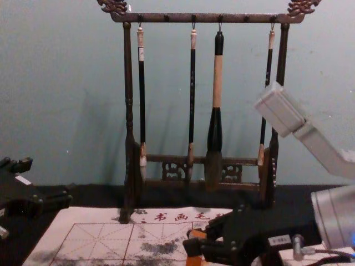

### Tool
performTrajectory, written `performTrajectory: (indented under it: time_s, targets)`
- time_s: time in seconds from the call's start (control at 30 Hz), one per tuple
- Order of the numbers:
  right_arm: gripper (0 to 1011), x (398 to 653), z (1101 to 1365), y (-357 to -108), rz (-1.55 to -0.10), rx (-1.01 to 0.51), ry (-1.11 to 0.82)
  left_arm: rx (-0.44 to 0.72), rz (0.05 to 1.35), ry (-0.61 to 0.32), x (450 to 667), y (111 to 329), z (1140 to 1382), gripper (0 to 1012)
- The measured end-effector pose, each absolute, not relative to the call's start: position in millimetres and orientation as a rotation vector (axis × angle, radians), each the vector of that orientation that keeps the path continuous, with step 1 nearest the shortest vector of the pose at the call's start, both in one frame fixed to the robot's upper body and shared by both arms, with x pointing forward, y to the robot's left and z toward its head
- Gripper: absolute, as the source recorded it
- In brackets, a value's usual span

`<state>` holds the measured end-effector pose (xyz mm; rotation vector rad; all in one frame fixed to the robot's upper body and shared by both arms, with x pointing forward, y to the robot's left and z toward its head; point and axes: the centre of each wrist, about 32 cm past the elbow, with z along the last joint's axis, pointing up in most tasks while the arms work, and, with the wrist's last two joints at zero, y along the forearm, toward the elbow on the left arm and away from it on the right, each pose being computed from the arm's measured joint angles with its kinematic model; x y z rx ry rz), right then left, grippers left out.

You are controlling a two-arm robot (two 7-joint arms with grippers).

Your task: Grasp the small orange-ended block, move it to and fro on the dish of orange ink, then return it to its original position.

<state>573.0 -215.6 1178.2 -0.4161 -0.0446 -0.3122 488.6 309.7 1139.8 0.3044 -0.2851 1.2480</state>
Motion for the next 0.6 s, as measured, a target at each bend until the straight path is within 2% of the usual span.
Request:
performTrajectory:
  time_s: [0.6]
  targets:
    - [149,566,1179,-229,-0.314,-0.421,-0.047,0.304,1.248,-0.285,489,310,1140,1002]
